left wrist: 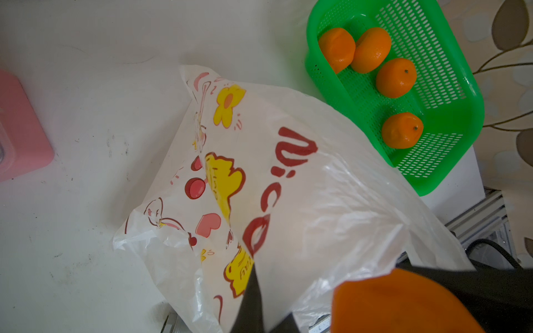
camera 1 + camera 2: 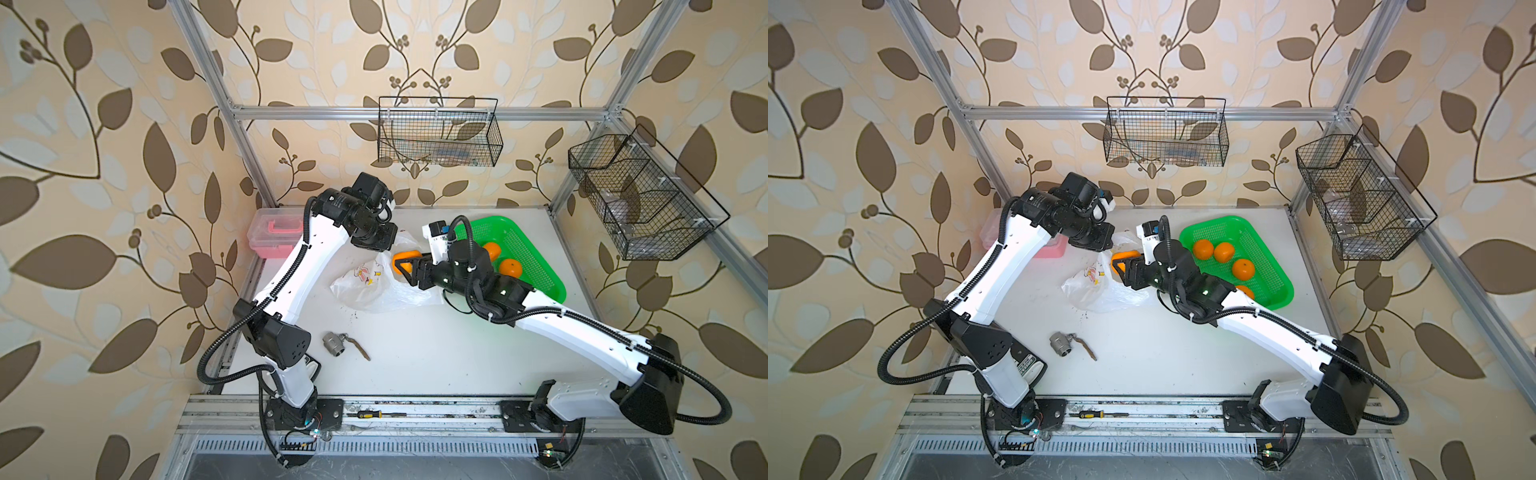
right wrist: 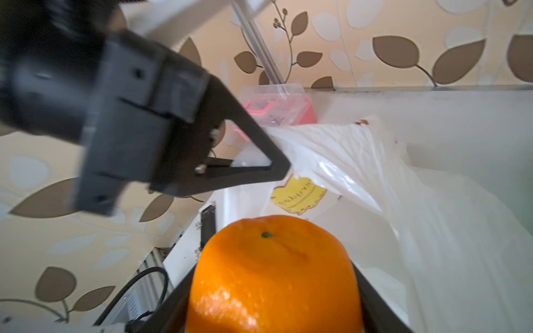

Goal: Place the oranges into plastic bags & tie knots
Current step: Place the orange in the plastic bag, then pick up the orange from the basket, then place the orange in the plastic bag, then pick up the orange from the basket.

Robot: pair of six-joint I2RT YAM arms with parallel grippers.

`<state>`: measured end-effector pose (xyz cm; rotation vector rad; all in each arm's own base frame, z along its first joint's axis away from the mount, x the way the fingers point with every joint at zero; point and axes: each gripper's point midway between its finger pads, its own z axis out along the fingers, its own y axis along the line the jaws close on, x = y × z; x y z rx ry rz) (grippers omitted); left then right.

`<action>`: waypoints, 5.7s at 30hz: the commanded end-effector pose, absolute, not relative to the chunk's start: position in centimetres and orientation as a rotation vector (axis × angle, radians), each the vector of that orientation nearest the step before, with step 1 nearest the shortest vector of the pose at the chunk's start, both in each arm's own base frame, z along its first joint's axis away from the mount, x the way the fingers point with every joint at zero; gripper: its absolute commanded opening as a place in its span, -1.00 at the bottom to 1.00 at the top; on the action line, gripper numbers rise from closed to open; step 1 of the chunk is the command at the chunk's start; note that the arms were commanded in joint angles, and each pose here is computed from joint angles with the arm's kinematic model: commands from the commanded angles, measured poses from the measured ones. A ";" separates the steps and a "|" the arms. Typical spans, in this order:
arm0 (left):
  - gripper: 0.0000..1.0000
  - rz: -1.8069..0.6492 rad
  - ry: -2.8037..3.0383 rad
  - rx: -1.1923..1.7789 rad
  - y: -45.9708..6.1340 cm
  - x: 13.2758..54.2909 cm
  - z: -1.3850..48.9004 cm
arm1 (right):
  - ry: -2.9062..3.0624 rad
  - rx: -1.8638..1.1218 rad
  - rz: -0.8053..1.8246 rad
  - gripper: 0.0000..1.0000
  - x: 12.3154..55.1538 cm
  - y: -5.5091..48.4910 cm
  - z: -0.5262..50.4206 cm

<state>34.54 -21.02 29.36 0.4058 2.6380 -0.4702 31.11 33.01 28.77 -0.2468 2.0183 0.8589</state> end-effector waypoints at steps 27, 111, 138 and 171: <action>-1.00 -0.539 2.548 0.437 -21.0 33.7 32.2 | 2.007 -0.224 0.748 0.79 35.5 32.8 26.5; -1.00 -0.481 2.621 0.434 -20.7 34.2 29.4 | 2.528 0.230 0.107 0.03 48.4 1.3 11.5; -1.00 -0.501 2.615 0.431 -21.0 34.4 29.6 | 2.024 -0.469 0.737 0.06 28.5 30.0 30.4; -1.00 -0.474 2.592 0.411 -20.5 34.4 30.0 | 2.183 -0.089 0.431 0.82 30.9 13.4 28.3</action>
